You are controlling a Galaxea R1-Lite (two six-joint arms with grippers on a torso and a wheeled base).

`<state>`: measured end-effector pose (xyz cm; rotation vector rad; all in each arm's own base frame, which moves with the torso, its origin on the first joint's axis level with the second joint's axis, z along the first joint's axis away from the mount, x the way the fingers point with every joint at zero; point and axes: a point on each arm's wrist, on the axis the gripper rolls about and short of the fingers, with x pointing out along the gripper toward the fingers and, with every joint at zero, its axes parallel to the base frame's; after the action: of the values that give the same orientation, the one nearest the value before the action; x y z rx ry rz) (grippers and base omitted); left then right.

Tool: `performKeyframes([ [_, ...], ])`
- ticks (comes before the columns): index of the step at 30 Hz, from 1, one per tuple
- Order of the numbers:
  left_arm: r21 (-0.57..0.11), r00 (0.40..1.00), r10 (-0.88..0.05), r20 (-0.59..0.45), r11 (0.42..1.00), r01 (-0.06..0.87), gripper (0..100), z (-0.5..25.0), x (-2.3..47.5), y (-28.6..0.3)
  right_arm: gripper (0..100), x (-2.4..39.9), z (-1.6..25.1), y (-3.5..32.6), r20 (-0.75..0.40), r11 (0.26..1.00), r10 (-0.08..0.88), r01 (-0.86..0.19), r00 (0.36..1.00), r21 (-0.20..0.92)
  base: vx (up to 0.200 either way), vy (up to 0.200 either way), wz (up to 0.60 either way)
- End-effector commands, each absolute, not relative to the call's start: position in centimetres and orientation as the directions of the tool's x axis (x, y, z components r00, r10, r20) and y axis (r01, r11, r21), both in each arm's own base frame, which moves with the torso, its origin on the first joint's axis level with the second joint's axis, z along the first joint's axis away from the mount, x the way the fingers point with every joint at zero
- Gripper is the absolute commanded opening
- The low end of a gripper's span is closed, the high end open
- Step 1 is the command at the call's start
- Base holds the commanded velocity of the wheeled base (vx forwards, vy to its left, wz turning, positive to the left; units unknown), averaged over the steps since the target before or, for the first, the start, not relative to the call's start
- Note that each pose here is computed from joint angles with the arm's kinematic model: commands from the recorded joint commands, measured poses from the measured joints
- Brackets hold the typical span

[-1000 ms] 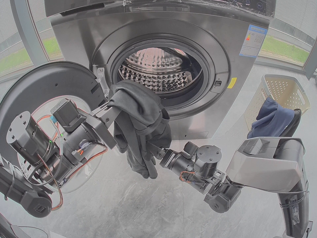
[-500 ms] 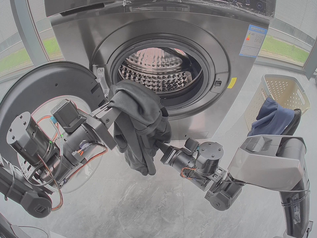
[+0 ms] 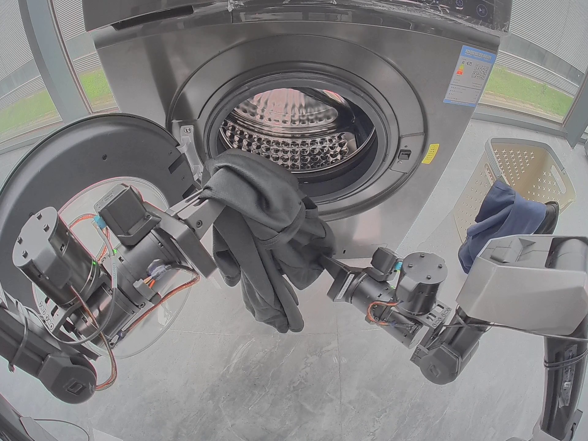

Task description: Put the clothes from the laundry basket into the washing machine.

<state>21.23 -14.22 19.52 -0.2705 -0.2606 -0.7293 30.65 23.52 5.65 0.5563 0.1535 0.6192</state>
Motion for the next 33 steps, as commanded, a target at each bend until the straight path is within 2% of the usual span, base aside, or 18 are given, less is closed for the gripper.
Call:
performKeyframes([
  [1, -0.153, 0.719, -0.617, 0.318, 0.715, 0.682, 0, 19.3, 21.3, -14.2, 0, 30.6, 7.3, 21.3, 0.041, 0.700, 0.547, -0.485, 0.836, 0.524, 0.000, 0.000, 0.00],
  [10, -0.155, 0.725, -0.625, 0.288, 0.717, 0.680, 0, 18.6, 21.1, -14.2, 0, 31.4, 10.8, 18.1, 0.131, 0.718, 0.471, -0.466, 0.872, 0.517, 0.000, 0.000, 0.00],
  [23, -0.165, 0.729, -0.653, 0.207, 0.711, 0.683, 0, 16.7, 19.9, -13.8, 0, 29.4, 12.0, 17.7, 0.135, 0.724, 0.488, -0.486, 0.862, 0.489, 0.000, 0.000, 0.00],
  [27, -0.165, 0.725, -0.661, 0.196, 0.706, 0.688, 0, 16.5, 19.9, -13.9, 0, 27.3, 12.9, 16.9, 0.130, 0.736, 0.504, -0.504, 0.854, 0.452, 0.000, 0.000, 0.00],
  [33, -0.164, 0.724, -0.662, 0.193, 0.706, 0.689, 0, 16.4, 19.8, -13.8, 0, 25.4, 14.8, 17.2, 0.181, 0.710, 0.530, -0.550, 0.829, 0.440, 0.000, 0.000, 0.00],
])
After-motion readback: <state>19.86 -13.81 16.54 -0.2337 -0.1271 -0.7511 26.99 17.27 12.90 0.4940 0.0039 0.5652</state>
